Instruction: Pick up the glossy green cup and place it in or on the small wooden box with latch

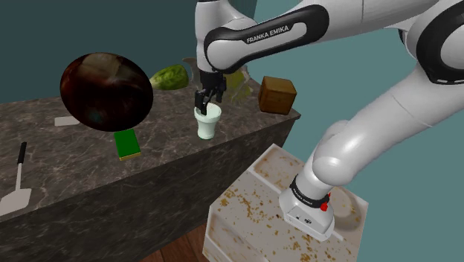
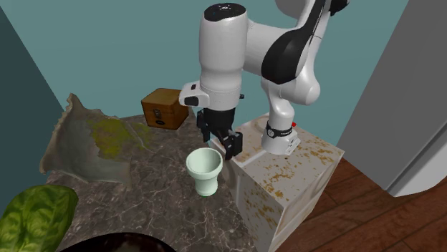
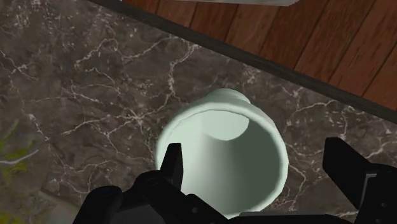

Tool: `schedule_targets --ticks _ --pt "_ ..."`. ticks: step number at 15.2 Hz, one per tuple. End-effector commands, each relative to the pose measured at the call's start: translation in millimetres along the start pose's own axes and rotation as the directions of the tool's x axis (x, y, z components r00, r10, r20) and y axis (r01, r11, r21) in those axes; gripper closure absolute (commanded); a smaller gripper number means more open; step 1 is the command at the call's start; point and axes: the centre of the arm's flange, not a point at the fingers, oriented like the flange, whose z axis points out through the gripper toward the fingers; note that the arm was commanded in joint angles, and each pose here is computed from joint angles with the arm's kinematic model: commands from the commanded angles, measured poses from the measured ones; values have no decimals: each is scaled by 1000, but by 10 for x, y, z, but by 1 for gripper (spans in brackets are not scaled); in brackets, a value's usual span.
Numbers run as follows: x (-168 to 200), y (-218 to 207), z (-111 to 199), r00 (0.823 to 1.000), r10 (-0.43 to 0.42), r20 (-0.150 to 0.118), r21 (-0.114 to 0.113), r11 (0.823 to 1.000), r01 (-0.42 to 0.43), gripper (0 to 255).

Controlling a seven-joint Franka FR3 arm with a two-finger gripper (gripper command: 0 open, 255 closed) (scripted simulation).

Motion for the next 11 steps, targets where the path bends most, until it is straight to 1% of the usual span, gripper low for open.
schedule_targets --ticks 1,3,4,11 --pt "166 -149 113 1000 0 -16 -1 1000 0 0" --pt "345 -285 221 1000 -1 -31 -2 1000 1 0" --pt "348 -287 223 1000 -1 -31 -2 1000 1 0" --pt "360 -286 622 1000 -1 -31 -2 1000 1 0"
